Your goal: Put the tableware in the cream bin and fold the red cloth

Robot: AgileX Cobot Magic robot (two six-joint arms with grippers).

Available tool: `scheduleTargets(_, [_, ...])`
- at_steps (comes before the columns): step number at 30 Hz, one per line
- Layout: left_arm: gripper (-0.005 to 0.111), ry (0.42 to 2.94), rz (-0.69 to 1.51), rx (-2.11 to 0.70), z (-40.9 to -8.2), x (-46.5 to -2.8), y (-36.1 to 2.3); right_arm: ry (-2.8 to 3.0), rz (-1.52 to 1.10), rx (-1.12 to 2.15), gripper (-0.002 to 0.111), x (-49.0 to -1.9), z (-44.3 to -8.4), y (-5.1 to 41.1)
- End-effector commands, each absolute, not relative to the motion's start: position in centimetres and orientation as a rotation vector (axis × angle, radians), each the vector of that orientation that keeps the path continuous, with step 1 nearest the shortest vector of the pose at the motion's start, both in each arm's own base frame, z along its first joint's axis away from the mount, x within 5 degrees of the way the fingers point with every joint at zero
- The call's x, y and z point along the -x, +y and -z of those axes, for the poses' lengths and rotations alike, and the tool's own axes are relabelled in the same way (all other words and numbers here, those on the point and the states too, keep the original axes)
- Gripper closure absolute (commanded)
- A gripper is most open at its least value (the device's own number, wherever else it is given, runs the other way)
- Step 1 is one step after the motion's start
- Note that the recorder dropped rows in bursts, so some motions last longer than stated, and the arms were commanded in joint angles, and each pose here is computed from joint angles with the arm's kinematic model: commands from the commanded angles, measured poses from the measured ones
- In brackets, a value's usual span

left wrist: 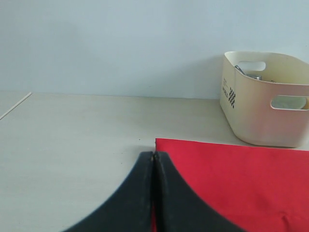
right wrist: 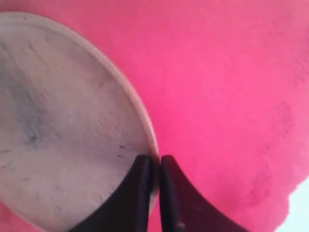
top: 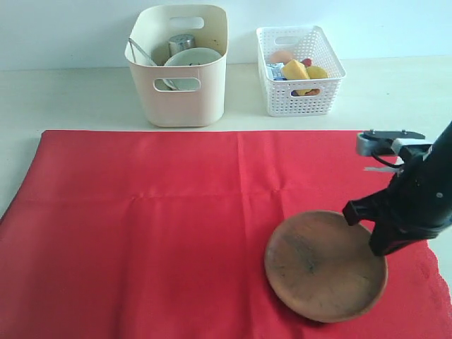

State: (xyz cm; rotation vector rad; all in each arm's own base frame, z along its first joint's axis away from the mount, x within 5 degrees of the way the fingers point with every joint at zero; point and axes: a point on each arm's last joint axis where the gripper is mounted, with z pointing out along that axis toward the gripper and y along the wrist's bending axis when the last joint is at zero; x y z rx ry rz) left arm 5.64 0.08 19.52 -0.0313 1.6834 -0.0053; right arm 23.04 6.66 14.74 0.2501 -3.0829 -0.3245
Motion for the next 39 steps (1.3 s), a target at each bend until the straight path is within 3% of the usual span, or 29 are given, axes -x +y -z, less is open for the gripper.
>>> scheduleTargets(1, [0.104, 1.68, 0.009, 0.026, -19.5, -5.6, 0.0, -3.137, 0.575, -0.331, 0.108, -24.1, -16.5, 8.0])
scheduleTargets(4, [0.104, 1.68, 0.009, 0.026, -19.5, -5.6, 0.0, -3.174, 0.699, -0.393, 0.108, -24.9, -17.6, 8.7])
scheduleTargets(9, [0.104, 1.68, 0.009, 0.026, -19.5, -5.6, 0.0, -3.299, 0.678, -0.324, 0.108, -26.1, -17.5, 8.6])
scheduleTargets(21, [0.104, 1.68, 0.009, 0.026, -19.5, -5.6, 0.0, -3.284, 0.625, -0.215, 0.107, -27.1, -14.7, 8.5])
scheduleTargets(30, [0.104, 1.68, 0.009, 0.026, -19.5, -5.6, 0.0, -3.25, 0.597, -0.296, 0.065, -27.2, -13.4, 8.5])
scheduleTargets(39, [0.104, 1.68, 0.009, 0.026, -19.5, -5.6, 0.0, -3.173, 0.799, -0.503, 0.063, -27.5, -11.3, 9.7])
